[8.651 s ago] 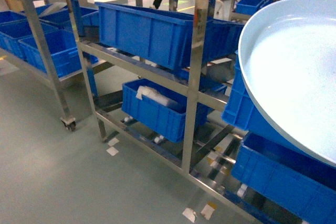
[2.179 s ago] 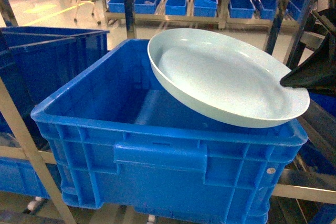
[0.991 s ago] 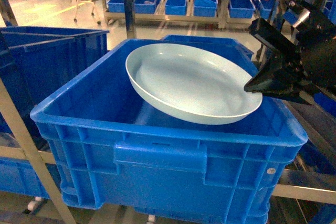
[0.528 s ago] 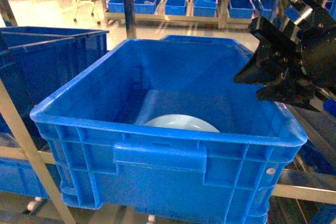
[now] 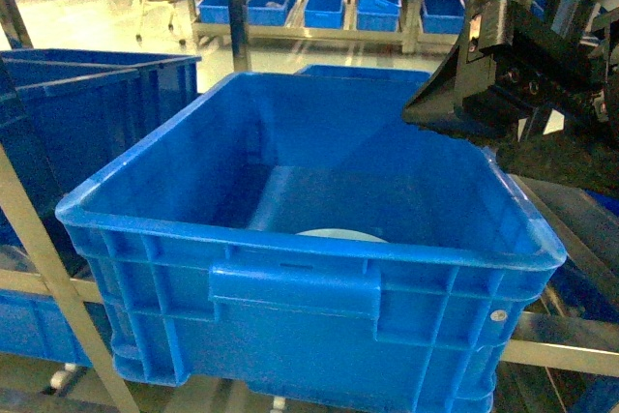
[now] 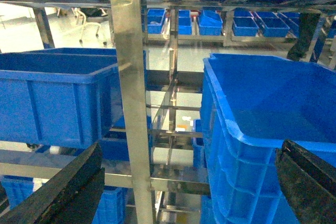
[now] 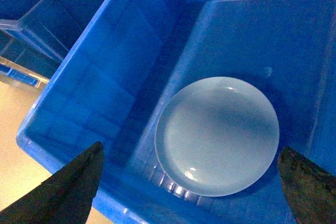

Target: Place blue tray on left shelf second layer neatly

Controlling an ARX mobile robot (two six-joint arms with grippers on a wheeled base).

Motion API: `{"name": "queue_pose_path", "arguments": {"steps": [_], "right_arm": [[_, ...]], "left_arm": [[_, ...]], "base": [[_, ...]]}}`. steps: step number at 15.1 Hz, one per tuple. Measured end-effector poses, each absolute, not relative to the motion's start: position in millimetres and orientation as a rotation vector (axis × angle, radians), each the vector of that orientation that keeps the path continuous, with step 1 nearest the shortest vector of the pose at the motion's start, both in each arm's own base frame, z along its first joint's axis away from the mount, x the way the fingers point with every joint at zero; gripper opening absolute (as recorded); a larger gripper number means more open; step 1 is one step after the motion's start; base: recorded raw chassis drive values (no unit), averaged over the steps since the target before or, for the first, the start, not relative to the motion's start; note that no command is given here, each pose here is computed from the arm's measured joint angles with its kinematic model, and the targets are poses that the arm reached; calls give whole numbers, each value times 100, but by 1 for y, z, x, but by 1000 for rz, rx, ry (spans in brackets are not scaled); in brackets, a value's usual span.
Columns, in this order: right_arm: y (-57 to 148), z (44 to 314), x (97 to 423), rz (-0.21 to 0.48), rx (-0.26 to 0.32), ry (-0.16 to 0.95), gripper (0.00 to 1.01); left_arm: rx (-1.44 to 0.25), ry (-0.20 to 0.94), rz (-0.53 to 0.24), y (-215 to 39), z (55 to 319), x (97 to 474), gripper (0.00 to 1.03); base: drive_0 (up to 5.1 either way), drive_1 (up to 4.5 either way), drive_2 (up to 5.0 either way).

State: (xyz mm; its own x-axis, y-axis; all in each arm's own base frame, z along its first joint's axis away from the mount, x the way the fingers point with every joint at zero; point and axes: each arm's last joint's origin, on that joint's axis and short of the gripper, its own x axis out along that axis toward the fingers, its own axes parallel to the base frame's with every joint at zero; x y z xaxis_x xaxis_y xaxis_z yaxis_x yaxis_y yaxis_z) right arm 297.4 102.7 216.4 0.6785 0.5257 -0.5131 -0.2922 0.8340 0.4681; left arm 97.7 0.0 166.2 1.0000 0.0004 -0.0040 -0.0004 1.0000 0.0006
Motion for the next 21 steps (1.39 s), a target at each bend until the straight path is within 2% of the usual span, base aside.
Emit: {"name": "queue_pose_path", "arguments": {"steps": [3,4,6,7,8,12,15,16,17,18,19,20,21], "right_arm": [[98,218,287,443,266,631,98],[78,231,264,425,138,562,98],[64,249,246,373,48,460,98],[54,251,236,315,18,456,98],[50,248,227,285,-9,460,98],[43,225,182,243,-64,538,98],[50,225,176,283,-62,541,98],[49,217,176,157,-57,283,86],[43,208,168,70,-42,176,77],[36,201,163,20,-28,120,70],[30,198,159,-10,-12,60,61],[25,202,154,-10,3,0,46],[22,199,149,2,5,-13,32]], "left_arm": [[1,4,0,0,166,98,98],[1,4,0,0,166,98,98],[1,4,0,0,166,98,98],[1,4,1,0,166,98,98],[1,4,0,0,166,98,98],[1,4,0,0,166,98,98],[1,4,0,0,166,98,98],[1,5,0,0,166,98,98],[1,4,2,0,166,98,98],[1,4,1,0,166,98,98],[1,4,1,0,166,98,98],[1,4,0,0,166,98,98],[1,4,1,0,166,98,98]], "base": [[0,0,0],[0,0,0],[0,0,0],[0,0,0],[0,0,0],[0,0,0],[0,0,0],[0,0,0],[0,0,0],[0,0,0],[0,0,0],[0,0,0],[0,0,0]]}}
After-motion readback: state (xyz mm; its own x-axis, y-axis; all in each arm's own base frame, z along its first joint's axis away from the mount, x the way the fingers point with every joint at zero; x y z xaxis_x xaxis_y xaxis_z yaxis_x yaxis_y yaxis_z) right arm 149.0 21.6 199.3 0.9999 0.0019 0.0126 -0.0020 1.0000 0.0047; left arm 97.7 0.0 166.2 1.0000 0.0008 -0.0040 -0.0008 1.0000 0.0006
